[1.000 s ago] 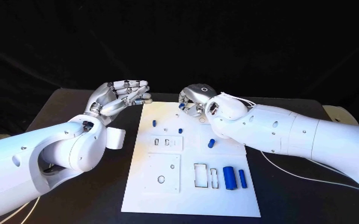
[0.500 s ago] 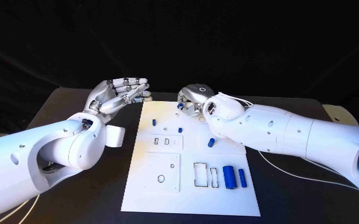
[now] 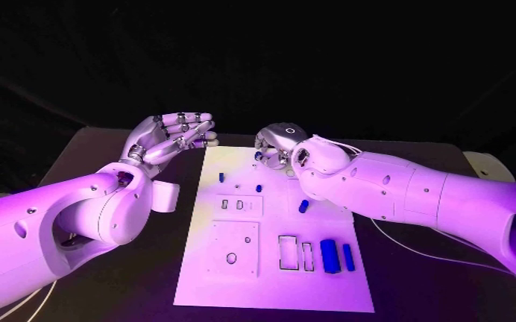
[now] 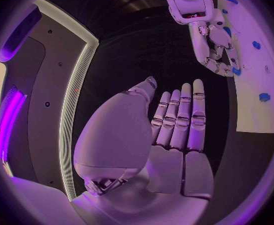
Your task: Assemble the parts on the task board
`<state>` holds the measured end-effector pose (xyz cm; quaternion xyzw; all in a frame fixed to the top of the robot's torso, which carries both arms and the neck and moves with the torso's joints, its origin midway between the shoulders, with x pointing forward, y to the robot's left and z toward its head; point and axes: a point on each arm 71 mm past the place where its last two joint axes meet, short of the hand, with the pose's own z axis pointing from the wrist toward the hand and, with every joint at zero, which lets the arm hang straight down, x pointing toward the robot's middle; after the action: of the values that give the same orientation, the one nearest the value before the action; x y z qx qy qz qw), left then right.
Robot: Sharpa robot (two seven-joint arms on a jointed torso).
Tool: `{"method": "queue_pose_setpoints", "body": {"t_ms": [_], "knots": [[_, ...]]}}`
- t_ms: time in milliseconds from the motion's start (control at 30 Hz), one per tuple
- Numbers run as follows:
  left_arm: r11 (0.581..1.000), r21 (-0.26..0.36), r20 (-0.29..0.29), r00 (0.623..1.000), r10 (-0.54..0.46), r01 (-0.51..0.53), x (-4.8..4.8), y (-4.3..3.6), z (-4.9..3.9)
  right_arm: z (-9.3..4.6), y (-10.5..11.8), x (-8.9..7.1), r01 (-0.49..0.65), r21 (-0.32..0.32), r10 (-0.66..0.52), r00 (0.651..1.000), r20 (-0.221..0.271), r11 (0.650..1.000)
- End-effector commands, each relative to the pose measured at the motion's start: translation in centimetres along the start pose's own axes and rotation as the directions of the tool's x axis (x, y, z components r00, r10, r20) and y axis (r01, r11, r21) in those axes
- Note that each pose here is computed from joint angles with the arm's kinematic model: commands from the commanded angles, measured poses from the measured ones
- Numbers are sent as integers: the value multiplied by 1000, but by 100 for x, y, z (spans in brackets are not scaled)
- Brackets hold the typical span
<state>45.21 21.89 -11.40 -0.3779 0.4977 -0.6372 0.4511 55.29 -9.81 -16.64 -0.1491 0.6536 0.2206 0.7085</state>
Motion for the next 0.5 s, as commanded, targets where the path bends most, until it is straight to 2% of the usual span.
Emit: {"method": "queue_pose_setpoints", "body": {"t_ms": [33,300,500], "knots": [[1000,10,-17,1000,-8,8,24,-19,6,-11,-3,0,14,0,-14,1000,-1,1000],[1000,10,-11,1000,-4,4,-1,-20,9,-123,-47,-63,-5,-4,5,999,44,1000],[1000,9,-7,1000,-2,2,-23,-18,11,-332,-152,-223,-59,-11,60,994,93,998]]}}
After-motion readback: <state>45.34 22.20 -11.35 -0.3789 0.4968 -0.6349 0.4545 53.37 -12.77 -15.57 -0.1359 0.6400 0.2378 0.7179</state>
